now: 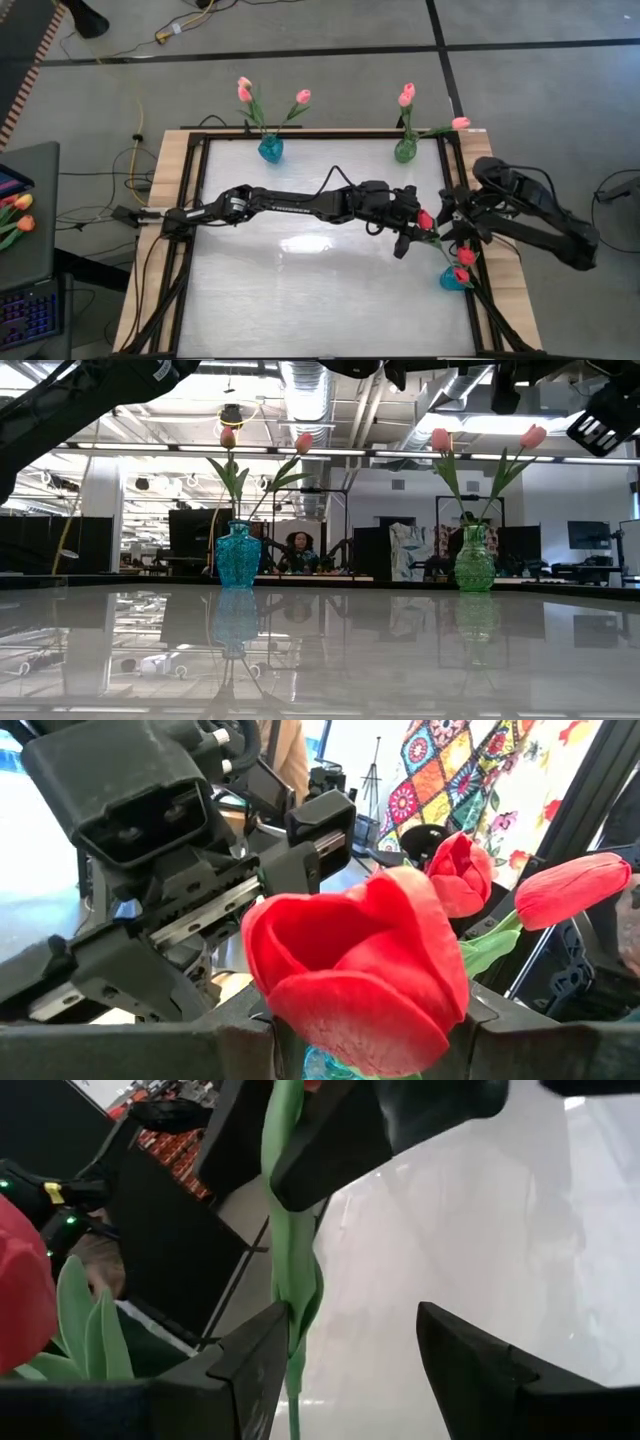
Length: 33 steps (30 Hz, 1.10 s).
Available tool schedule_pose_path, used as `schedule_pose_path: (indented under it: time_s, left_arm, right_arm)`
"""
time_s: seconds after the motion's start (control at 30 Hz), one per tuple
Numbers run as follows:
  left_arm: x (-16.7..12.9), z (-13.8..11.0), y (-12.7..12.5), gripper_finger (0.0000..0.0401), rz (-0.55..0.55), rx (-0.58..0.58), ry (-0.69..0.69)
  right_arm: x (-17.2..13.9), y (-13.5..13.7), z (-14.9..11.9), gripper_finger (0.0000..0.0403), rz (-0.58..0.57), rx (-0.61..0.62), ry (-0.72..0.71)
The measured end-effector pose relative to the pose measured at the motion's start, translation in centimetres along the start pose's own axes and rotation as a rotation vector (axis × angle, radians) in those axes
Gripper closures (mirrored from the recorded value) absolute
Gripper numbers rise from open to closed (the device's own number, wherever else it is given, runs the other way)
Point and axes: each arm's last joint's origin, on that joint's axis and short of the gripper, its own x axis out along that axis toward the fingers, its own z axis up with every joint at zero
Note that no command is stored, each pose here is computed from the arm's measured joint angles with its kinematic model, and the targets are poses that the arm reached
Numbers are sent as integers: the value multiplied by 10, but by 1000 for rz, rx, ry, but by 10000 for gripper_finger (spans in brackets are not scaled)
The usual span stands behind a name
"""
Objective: Sort flowers into vase by color
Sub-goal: Put the red tulip into the bottom blue vase
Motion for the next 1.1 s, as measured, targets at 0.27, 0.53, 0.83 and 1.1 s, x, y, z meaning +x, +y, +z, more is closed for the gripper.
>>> schedule_pose_path:
  time_s: [0.27,0.53,0.83,1.1]
  left_arm:
    - [0,0,1,273,18,18,-4]
    - [0,0,1,273,19,18,-4]
    - [0,0,0,273,24,17,-5]
    - [0,0,0,273,24,28,-4]
  right_arm:
    - [7,-1,2,158,94,16,73]
    - [11,5,9,168,134,-17,59]
    - [13,6,10,266,123,-49,61]
    - [13,6,10,353,120,-61,60]
